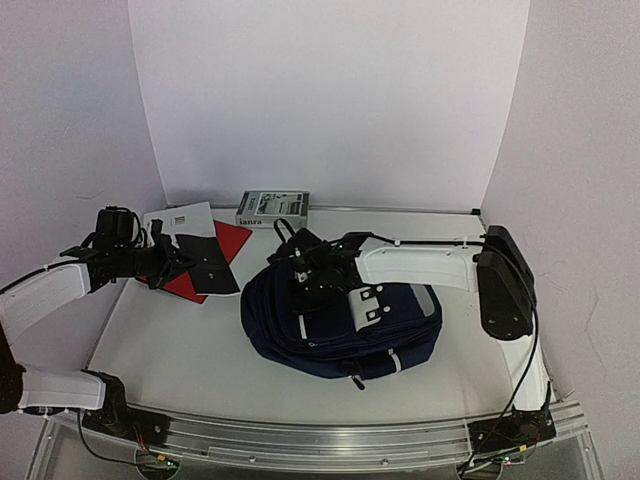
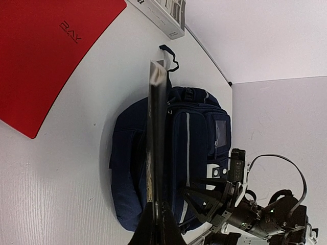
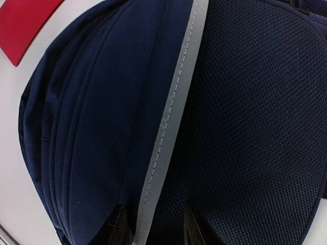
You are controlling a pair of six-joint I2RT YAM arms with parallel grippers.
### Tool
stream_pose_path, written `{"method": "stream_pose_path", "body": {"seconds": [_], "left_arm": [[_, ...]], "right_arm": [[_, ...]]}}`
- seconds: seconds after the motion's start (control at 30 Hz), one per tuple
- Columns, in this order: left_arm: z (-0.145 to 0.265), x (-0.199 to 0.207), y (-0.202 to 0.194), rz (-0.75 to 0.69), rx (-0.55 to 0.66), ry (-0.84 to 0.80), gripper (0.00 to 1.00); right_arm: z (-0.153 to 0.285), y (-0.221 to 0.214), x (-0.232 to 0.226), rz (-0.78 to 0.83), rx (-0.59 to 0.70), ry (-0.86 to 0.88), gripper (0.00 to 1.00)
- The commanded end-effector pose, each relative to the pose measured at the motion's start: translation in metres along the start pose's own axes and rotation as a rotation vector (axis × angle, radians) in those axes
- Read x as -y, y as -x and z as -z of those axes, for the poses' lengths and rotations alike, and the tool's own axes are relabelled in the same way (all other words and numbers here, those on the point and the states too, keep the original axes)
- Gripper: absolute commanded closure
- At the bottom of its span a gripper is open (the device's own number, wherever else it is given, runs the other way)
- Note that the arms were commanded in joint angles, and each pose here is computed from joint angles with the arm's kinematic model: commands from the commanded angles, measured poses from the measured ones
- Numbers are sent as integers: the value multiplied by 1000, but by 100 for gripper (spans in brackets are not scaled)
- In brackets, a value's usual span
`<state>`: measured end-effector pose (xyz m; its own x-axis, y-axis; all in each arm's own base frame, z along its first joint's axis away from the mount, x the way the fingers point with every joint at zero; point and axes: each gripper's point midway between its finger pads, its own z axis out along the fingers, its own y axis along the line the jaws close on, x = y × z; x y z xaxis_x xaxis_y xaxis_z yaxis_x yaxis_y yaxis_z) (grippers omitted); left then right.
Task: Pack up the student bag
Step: Place the book in the student bag.
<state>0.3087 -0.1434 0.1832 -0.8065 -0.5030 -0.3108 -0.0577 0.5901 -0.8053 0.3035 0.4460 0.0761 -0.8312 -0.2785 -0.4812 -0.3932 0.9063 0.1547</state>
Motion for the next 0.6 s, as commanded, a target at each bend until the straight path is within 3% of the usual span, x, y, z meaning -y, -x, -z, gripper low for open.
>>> {"method": "stream_pose_path", "body": {"seconds": [0.0, 0.13, 0.3, 0.57], "left_arm": [[4, 10, 1, -31, 3, -46, 100], [4, 11, -1, -26, -6, -58, 100], [3, 15, -5, -34, -31, -85, 100], [-7, 16, -32, -2, -175, -187, 100]], "right_arm": [[-6, 10, -4, -25, 17, -5, 67], [-12, 9, -7, -55, 11, 2, 79], [0, 25, -4, -117, 46, 14, 100], [75, 76, -6, -243, 190, 233, 100]]}}
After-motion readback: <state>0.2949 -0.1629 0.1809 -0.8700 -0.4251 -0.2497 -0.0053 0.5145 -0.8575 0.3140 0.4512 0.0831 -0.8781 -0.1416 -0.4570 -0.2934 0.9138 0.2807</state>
